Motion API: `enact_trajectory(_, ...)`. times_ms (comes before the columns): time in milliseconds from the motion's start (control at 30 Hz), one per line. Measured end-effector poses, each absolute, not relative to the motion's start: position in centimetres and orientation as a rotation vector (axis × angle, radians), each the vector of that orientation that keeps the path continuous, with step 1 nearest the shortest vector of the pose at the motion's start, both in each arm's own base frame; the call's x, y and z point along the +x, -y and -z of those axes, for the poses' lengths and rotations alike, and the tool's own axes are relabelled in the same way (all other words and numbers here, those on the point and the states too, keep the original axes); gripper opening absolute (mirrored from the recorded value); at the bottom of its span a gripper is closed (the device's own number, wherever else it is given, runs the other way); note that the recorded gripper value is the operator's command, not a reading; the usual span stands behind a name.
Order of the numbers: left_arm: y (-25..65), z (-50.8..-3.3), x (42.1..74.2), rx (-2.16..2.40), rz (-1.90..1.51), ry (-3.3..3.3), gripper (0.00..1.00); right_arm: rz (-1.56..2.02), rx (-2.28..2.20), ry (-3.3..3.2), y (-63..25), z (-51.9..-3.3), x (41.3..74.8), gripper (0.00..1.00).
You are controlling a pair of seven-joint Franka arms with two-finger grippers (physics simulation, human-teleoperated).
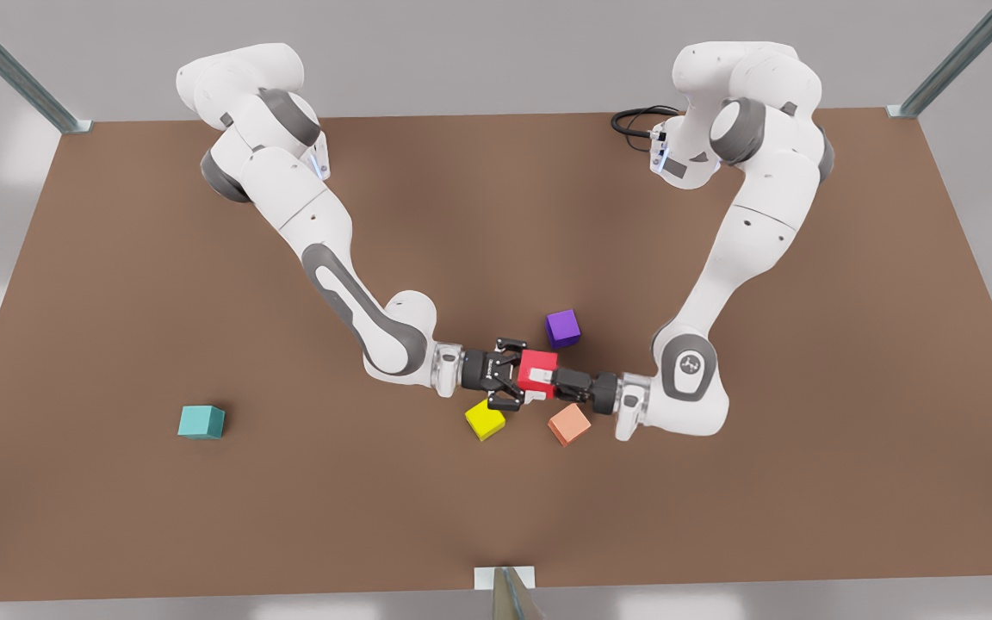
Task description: Pick up red wooden cube and pass to hand red wooden cube and place in blue wooden cube
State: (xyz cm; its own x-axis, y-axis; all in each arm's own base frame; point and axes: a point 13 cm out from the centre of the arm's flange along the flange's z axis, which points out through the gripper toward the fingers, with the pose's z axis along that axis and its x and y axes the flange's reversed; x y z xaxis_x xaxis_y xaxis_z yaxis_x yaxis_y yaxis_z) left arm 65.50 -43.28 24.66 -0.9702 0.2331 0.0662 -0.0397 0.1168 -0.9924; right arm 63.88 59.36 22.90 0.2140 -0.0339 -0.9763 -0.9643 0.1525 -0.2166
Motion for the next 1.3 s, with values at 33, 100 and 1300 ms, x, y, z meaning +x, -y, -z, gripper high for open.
enact_trajectory(33, 42.0, -24.7, 66.1, -0.191, -1.954, 2.191, 1.0, -0.927, -1.202, -1.131, -59.3, -22.9, 64.0, 0.7)
enact_trajectory(100, 38.8, -25.0, 67.2, -0.181, -1.966, 2.198, 1.0, -0.917, -1.199, -1.136, -58.6, -23.0, 64.6, 0.7)
enact_trajectory(1300, -2.2, -37.4, 61.2, -0.673, 0.107, 2.942, 1.0, 0.157, -2.71, -1.527, 11.9, -11.5, 67.3, 0.74)
